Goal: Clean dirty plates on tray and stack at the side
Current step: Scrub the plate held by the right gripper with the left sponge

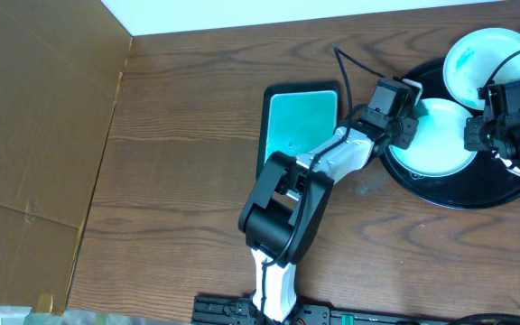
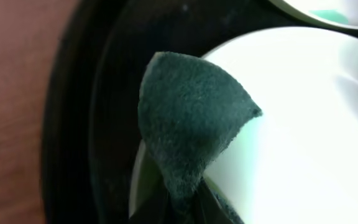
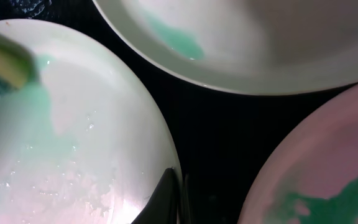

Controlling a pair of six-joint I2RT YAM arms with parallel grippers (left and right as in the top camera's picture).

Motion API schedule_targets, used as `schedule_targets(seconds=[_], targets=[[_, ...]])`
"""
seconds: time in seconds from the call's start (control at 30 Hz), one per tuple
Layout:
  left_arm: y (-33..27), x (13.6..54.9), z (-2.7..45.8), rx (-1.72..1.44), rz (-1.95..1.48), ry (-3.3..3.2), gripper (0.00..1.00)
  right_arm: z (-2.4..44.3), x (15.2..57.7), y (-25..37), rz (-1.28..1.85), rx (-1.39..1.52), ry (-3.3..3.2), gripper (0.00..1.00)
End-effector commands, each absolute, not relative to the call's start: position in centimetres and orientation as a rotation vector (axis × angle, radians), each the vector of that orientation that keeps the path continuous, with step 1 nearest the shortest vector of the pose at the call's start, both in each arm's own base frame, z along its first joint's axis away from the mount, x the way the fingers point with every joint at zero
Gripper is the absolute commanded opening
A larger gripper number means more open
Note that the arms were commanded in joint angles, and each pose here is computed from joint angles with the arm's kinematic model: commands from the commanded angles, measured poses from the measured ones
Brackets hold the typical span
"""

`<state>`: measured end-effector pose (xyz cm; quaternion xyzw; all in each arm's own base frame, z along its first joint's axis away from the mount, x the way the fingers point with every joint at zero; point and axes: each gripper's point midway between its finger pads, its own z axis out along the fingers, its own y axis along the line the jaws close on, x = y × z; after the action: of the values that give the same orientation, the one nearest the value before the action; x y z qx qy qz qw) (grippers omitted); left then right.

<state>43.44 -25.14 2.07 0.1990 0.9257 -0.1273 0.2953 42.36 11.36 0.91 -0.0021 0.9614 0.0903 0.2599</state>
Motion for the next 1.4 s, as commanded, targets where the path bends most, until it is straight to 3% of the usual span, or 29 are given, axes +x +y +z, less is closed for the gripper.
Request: schedule_targets(seconds=[0.0, 0.2, 0.4, 0.47, 0.73, 0.87, 1.03, 1.37], targets=[[-26.6, 39.5, 0.0, 0.515, -0.549, 2.595, 0.07, -1.3, 41.6, 10.2, 0.168, 0.018, 2.662, 0.01], [-30.7, 36.6, 1.8, 0.603, -0.932, 2.57, 0.07, -1.3, 41.6, 10.2, 0.168, 0.017, 2.661, 0.01], [-31.0, 37.0, 3.1, 0.62, -1.045, 2.511, 0.07, -1.3, 41.6, 10.2, 0.166, 0.008, 2.66, 0.01], [-30.0, 38.3, 3.0, 0.609, -0.98, 2.492, 0.07, -1.3, 41.6, 10.2, 0.166, 0.008, 2.66, 0.01], [-19.9, 45.4, 0.9, 0.371, -0.198, 2.483, 0.07, -1.3, 41.6, 10.2, 0.166, 0.008, 2.66, 0.01], [-18.5, 46.7, 1.5, 0.336, -0.096, 2.435, 0.07, -1.3, 41.6, 10.2, 0.166, 0.008, 2.66, 0.01], [-19.8, 48.2, 3.2, 0.302, -0.166, 2.342, 0.07, -1.3, 41.6, 10.2, 0.167, 0.008, 2.66, 0.01], [-27.8, 47.1, 5.0, 0.244, -0.758, 2.267, 0.07, -1.3, 41.6, 10.2, 0.167, 0.008, 2.66, 0.01]])
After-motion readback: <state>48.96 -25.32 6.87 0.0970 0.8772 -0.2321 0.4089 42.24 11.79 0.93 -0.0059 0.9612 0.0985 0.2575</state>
